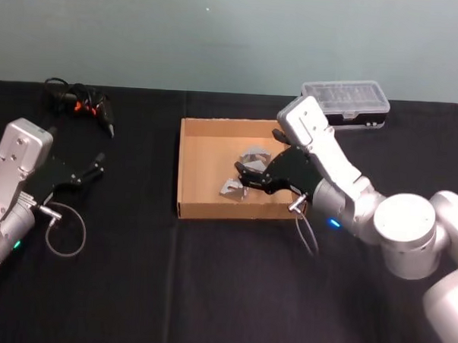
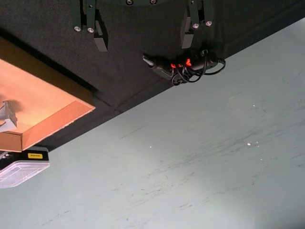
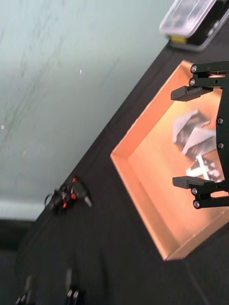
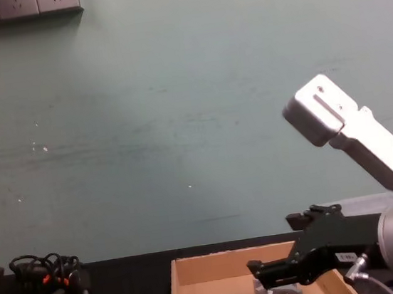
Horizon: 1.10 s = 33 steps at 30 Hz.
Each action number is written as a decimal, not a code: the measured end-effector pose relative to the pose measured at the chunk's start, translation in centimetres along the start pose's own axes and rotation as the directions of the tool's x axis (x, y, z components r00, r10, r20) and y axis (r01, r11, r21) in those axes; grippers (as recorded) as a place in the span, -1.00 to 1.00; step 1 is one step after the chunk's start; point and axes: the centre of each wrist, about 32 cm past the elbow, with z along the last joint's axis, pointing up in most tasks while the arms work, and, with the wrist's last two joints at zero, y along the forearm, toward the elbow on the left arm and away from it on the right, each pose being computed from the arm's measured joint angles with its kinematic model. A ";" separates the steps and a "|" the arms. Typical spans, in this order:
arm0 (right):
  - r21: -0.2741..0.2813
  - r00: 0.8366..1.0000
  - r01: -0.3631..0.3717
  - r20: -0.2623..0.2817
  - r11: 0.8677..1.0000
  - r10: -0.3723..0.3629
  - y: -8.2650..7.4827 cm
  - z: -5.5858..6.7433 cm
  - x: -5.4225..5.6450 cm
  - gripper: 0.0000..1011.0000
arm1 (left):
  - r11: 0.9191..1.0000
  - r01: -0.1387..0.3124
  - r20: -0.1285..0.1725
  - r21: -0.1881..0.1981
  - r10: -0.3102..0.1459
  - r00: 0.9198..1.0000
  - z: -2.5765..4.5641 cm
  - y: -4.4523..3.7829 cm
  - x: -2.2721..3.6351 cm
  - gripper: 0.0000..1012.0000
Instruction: Use one hand to pick up the angle iron from the table and place it into the box.
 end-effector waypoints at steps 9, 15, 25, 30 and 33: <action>-0.024 0.975 0.200 0.100 0.979 -0.197 -0.8 0.3 -3.0 0.98 | 1.000 0.000 0.000 0.000 0.000 1.000 0.00 0.00 0.00 0.98; -0.005 0.945 0.289 0.159 0.957 -0.285 -1.0 -0.3 -4.5 0.98 | 1.000 0.000 0.000 0.000 0.000 1.000 0.00 0.00 0.00 0.98; 0.002 0.936 0.309 0.180 0.951 -0.304 -0.9 -0.7 -4.9 0.98 | 1.000 0.000 0.000 0.000 0.000 1.000 0.00 0.00 0.00 0.98; 0.002 0.936 0.308 0.179 0.951 -0.303 -0.9 -0.7 -4.9 0.98 | 1.000 0.000 0.000 0.000 0.000 1.000 0.00 0.00 0.00 0.98; 0.002 0.936 0.307 0.178 0.952 -0.302 -0.9 -0.7 -4.9 0.98 | 1.000 0.000 0.000 0.000 0.000 1.000 0.00 0.00 0.00 0.98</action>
